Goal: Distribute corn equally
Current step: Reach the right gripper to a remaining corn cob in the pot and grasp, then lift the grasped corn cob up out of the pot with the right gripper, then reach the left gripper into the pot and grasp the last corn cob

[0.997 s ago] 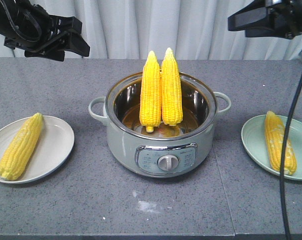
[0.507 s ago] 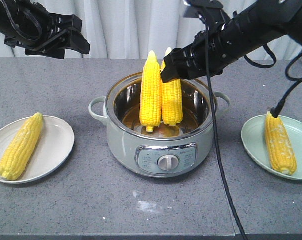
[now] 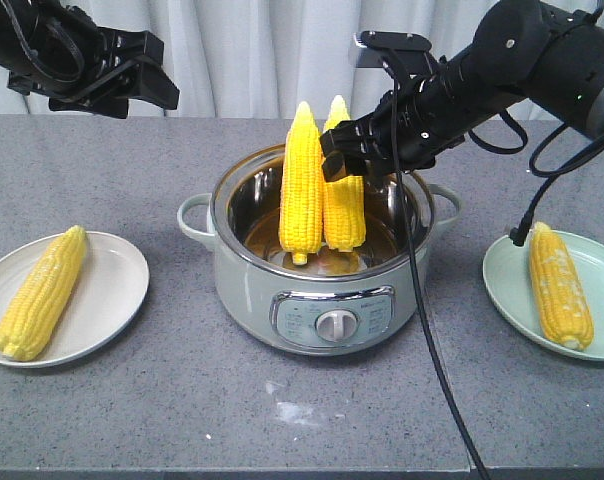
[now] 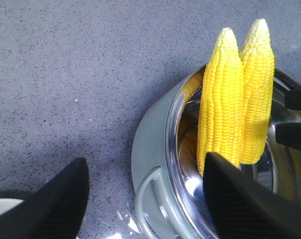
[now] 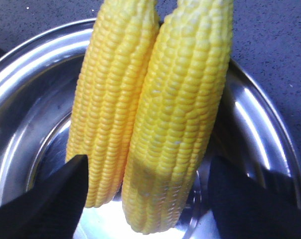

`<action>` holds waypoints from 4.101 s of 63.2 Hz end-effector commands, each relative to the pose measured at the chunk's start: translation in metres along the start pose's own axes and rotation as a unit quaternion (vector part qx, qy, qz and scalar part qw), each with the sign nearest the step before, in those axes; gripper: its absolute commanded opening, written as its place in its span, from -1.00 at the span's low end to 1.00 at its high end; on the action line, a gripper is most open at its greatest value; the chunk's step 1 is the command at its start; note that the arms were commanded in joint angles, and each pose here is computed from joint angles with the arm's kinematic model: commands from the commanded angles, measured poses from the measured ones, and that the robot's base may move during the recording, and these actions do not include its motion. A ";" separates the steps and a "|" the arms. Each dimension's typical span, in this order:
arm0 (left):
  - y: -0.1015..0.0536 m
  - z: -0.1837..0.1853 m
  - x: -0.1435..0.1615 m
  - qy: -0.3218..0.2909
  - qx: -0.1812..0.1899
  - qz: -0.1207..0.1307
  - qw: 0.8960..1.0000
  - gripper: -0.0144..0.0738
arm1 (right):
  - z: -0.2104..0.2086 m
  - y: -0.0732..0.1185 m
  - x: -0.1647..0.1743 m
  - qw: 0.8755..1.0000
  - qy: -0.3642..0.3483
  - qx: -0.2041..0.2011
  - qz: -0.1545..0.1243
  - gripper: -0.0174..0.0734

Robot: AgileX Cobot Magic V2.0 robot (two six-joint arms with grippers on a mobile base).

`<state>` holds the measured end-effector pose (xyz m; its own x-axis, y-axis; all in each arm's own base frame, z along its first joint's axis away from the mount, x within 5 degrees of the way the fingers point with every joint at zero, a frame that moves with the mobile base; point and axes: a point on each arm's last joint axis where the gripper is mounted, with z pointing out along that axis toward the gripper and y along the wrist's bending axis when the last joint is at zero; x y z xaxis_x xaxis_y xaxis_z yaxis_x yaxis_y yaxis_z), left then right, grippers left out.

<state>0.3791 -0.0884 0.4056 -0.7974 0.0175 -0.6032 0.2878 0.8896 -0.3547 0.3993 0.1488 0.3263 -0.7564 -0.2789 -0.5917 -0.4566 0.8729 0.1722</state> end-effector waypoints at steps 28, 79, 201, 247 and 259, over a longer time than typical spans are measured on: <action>-0.013 -0.029 -0.009 -0.063 0.007 0.016 0.998 0.42 | -0.026 0.002 -0.014 0.998 -0.062 0.016 -0.007 0.49; -0.013 -0.028 -0.009 -0.063 0.006 0.016 0.998 0.42 | 0.005 -0.005 -0.009 1.000 -0.029 0.012 0.003 0.12; -0.122 0.100 0.016 -0.048 0.105 0.095 0.989 0.42 | -0.239 0.018 0.009 0.934 -0.239 0.243 -0.107 -0.63; -0.111 0.148 0.023 -0.036 0.089 0.086 0.992 0.32 | -0.239 0.018 0.008 0.933 -0.242 0.244 -0.108 -0.63; -0.111 0.147 0.023 -0.036 0.089 0.086 0.992 -0.15 | -0.239 0.018 0.008 0.933 -0.242 0.244 -0.108 -0.63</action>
<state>0.4139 -0.2544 0.2865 -0.7507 0.1942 -0.6315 0.4917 0.8027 -0.3376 0.2837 0.0729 0.4894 -0.4320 -0.3701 -0.8224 -0.2579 0.9245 -0.2806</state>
